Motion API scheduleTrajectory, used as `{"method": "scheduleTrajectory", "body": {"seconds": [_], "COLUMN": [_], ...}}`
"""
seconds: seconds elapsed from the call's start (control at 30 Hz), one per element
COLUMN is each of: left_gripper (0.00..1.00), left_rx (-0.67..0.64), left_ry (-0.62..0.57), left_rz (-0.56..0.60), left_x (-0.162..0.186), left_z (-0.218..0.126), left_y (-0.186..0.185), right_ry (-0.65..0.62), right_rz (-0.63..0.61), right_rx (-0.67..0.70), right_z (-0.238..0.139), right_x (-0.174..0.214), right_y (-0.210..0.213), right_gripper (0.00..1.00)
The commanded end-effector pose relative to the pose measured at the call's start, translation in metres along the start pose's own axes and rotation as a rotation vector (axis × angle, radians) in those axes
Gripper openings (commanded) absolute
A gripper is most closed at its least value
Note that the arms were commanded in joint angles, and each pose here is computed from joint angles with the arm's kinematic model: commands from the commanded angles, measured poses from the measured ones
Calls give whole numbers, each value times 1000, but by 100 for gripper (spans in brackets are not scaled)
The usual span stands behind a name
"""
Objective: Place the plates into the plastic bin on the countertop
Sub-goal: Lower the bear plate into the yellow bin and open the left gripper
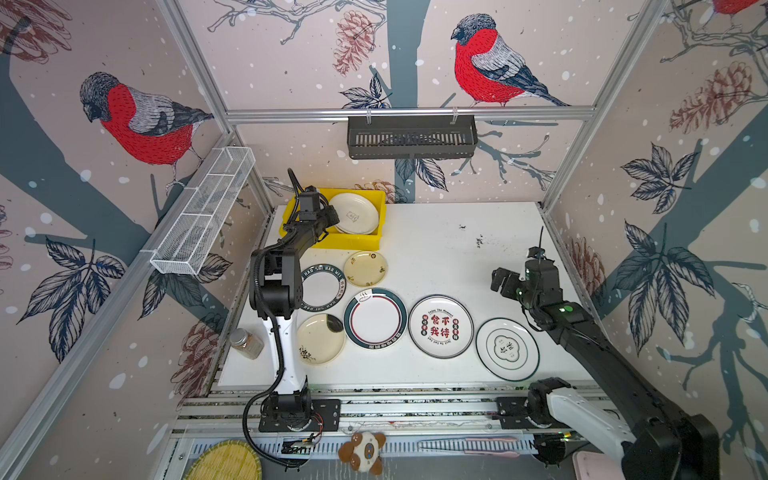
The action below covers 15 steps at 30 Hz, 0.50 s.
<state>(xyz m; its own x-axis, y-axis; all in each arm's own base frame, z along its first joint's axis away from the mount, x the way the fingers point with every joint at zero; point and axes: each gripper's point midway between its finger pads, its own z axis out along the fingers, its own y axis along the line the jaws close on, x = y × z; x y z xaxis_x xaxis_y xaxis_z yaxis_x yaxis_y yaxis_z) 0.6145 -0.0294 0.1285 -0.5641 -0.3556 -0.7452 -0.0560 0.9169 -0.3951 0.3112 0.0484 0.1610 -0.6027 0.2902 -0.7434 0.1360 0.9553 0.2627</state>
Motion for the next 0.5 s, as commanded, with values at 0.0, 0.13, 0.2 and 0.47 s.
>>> {"method": "scheduleTrajectory", "body": {"seconds": [0.0, 0.13, 0.2, 0.47], "left_gripper": [33, 55, 66, 98], "left_rx": [18, 24, 22, 17], "left_ry": [2, 0, -10, -35], "left_rz": [6, 25, 39, 74], "left_x": [-2, -6, -10, -22], "left_z": [0, 0, -3, -15], "left_y": [-3, -6, -7, -14], "right_ry": [46, 95, 120, 182], "right_rz": [27, 47, 50, 64], "right_rx": [28, -17, -50, -50], "right_z": [-2, -4, -6, -6], "right_x": [7, 12, 12, 25], "right_y": [-5, 4, 12, 12], "right_gripper": [100, 99, 99, 99]}}
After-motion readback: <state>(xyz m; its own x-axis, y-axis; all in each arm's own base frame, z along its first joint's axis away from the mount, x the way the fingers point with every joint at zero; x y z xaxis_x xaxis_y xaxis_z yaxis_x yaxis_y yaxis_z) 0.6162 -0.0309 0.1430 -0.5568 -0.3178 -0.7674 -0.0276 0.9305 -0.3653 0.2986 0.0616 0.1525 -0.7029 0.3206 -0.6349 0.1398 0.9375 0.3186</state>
